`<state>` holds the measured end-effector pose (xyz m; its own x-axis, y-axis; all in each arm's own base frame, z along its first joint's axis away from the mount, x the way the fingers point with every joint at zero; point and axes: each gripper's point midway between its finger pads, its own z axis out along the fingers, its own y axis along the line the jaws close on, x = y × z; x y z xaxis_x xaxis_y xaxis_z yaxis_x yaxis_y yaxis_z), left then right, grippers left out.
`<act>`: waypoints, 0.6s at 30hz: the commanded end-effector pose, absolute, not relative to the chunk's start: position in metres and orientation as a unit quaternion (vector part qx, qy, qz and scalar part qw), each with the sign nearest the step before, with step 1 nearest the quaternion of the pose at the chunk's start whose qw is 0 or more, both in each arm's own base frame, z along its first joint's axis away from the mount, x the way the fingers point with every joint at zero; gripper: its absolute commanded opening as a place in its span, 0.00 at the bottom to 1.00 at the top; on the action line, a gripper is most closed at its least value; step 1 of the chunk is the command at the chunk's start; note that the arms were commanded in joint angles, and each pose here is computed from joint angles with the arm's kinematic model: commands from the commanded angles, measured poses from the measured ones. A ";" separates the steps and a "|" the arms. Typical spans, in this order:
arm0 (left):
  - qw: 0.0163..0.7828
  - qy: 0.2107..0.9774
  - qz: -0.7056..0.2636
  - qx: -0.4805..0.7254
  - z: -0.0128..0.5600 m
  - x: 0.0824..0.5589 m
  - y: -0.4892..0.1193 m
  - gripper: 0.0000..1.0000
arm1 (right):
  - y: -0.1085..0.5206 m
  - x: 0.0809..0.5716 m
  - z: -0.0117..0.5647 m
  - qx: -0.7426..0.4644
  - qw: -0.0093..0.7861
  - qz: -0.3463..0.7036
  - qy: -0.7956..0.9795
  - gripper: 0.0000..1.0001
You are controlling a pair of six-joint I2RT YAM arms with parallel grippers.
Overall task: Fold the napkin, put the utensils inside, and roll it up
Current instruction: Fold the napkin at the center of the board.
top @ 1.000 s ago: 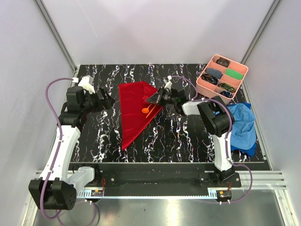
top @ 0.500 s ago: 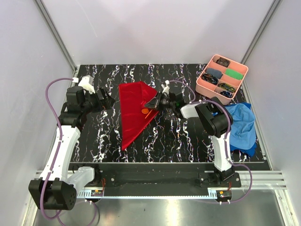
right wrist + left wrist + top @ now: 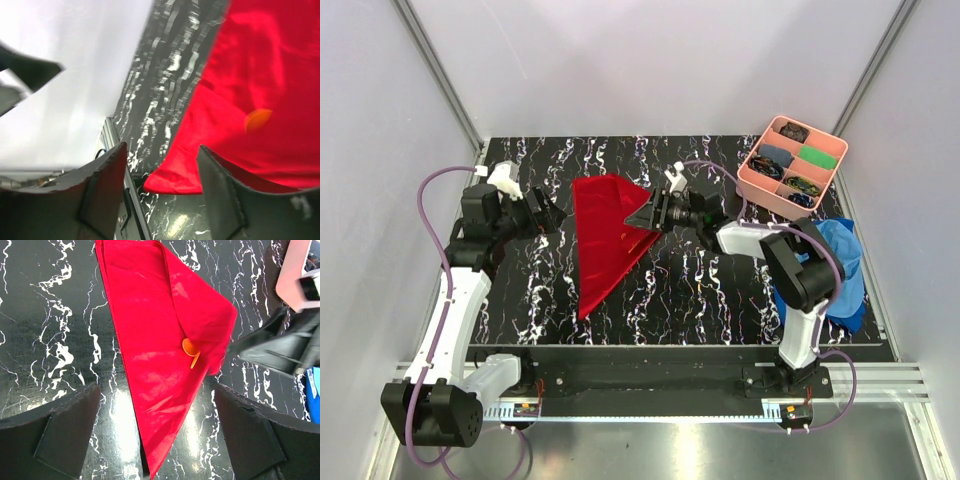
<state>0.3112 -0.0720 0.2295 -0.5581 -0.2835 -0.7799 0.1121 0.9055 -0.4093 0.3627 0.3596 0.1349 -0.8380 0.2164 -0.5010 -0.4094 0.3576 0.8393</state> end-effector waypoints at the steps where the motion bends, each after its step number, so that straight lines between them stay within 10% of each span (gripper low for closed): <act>1: 0.489 0.841 -0.230 -0.037 0.243 0.315 -0.079 0.99 | 0.366 0.356 0.176 -0.134 0.312 0.569 0.749 0.69; 18: 0.490 0.842 -0.221 -0.040 0.242 0.316 -0.075 0.99 | 0.395 0.307 0.120 -0.208 0.270 0.500 0.796 0.69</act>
<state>0.3104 -0.0732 0.2283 -0.5628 -0.2851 -0.7758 0.1145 0.9027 -0.4148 0.3474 0.3736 0.1211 -0.8350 0.0884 -0.5430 -0.4702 0.3979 0.7878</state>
